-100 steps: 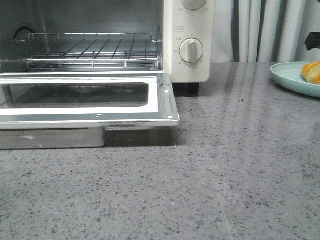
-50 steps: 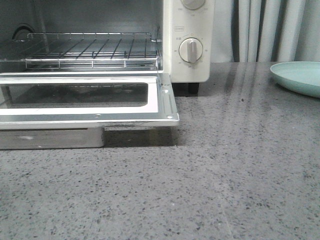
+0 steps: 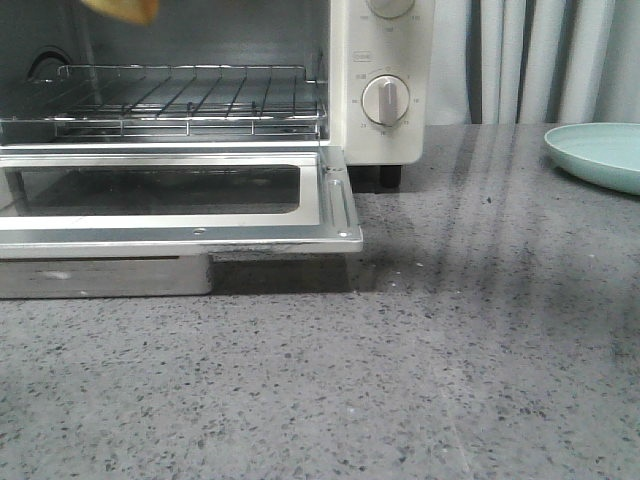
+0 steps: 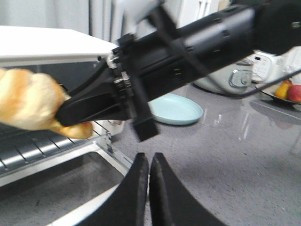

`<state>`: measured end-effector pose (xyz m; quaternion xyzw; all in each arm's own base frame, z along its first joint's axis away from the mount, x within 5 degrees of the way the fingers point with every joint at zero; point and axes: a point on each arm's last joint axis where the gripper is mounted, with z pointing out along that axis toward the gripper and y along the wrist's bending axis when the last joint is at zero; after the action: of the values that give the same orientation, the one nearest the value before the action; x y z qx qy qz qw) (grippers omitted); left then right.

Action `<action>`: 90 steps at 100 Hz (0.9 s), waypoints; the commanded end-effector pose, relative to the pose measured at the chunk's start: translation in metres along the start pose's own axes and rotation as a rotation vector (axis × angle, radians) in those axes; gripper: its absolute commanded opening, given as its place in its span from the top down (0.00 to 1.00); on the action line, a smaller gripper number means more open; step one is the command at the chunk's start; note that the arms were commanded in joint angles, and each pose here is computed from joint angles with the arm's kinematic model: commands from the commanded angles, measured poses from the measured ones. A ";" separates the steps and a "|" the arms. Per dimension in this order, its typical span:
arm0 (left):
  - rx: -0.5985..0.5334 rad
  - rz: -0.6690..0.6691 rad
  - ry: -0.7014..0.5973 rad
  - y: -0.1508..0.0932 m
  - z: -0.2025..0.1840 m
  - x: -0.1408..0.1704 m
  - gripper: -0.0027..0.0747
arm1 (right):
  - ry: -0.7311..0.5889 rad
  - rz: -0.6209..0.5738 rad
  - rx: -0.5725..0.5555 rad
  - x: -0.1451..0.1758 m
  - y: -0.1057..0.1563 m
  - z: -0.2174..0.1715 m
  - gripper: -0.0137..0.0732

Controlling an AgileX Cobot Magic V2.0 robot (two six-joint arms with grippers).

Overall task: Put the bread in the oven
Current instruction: 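Carry the croissant with the right gripper into the oven onto the rack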

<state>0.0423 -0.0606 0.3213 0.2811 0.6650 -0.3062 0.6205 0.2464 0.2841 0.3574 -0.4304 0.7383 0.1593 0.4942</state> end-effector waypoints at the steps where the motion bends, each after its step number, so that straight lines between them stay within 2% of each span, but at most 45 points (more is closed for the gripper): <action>1: 0.006 -0.024 -0.038 -0.001 -0.001 -0.011 0.99 | -0.114 -0.007 0.059 -0.016 -0.017 -0.008 0.91; 23: 0.010 -0.024 -0.035 -0.002 -0.001 -0.011 0.99 | -0.092 0.057 0.114 0.001 -0.044 0.016 0.91; 45: 0.012 -0.030 -0.038 -0.002 -0.001 -0.011 0.99 | -0.134 0.071 0.135 0.001 -0.051 0.020 0.88; 50: 0.012 -0.030 -0.038 -0.002 -0.001 -0.011 0.99 | -0.163 0.072 0.140 -0.002 -0.051 0.019 0.83; 55: 0.012 -0.030 -0.038 -0.002 -0.001 -0.011 0.99 | -0.194 0.071 0.145 -0.004 -0.052 0.019 0.73; 62: 0.012 -0.030 -0.038 -0.002 -0.001 -0.011 0.99 | -0.226 0.074 0.150 -0.007 -0.052 0.018 0.53; 63: 0.012 -0.030 -0.038 -0.002 -0.001 -0.011 0.99 | -0.229 0.073 0.151 -0.007 -0.052 0.018 0.46; 64: 0.012 -0.030 -0.038 -0.002 -0.001 -0.011 0.99 | -0.229 0.075 0.150 -0.007 -0.052 0.018 0.46; 67: 0.012 -0.030 -0.038 -0.002 -0.001 -0.011 0.99 | -0.233 0.080 0.150 -0.008 -0.052 0.018 0.35; 74: 0.012 -0.030 -0.038 -0.002 -0.001 -0.011 0.99 | -0.232 0.090 0.148 -0.008 -0.052 0.018 0.20; 80: 0.012 -0.030 -0.038 -0.002 -0.001 -0.011 0.99 | -0.223 0.091 0.146 -0.007 -0.052 0.019 0.15; 90: 0.012 -0.030 -0.038 -0.002 -0.001 -0.011 0.99 | -0.222 0.092 0.146 -0.007 -0.052 0.018 0.17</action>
<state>0.0406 -0.0620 0.3198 0.2908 0.6670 -0.3112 0.6113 0.3021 0.2766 0.3291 -0.3627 0.7456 0.1580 0.5362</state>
